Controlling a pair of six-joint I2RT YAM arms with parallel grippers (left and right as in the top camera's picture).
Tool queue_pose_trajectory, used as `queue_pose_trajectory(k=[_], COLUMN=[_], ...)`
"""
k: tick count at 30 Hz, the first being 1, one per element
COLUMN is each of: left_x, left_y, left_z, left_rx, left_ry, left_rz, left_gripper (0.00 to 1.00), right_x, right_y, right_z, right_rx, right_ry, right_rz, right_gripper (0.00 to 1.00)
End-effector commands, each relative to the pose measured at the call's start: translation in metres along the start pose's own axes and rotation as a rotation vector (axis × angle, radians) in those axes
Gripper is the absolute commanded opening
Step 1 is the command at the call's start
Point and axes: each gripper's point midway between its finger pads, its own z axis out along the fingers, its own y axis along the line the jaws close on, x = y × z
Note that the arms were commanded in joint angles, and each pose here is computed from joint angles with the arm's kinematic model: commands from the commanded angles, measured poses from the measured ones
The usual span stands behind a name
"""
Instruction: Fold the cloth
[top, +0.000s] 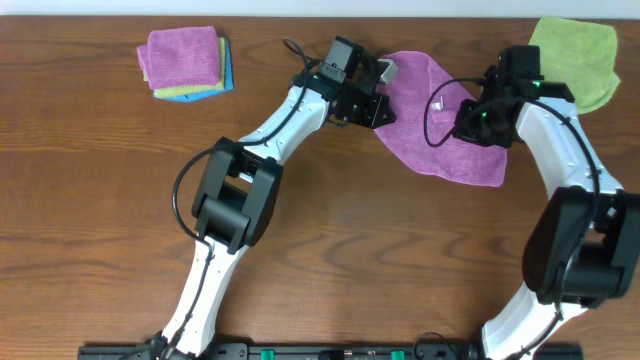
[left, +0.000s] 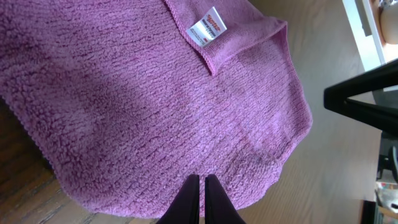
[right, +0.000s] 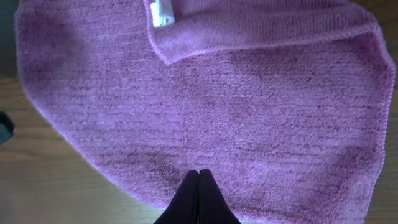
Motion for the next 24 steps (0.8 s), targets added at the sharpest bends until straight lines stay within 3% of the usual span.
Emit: queue_pose_trajectory(k=[1, 16, 24], left_x=[0.005, 0.018, 0.011], left_y=[0.007, 0.022, 0.051], left_z=[0.008, 0.024, 0.019], left_rx=[-0.022, -0.078, -0.255], left_ry=[0.012, 0.037, 0.002], left_rz=[0.022, 0.028, 0.044], left_gripper=[0.06, 0.06, 0.06], right_x=[0.011, 0.006, 0.012], right_y=[-0.008, 0.003, 0.008], right_z=[0.015, 0.047, 0.058], right_rx=[0.034, 0.021, 0.028], right_ry=[0.029, 0.018, 0.038], right_rz=[-0.015, -0.043, -0.061], right_gripper=[0.01, 0.02, 0.02])
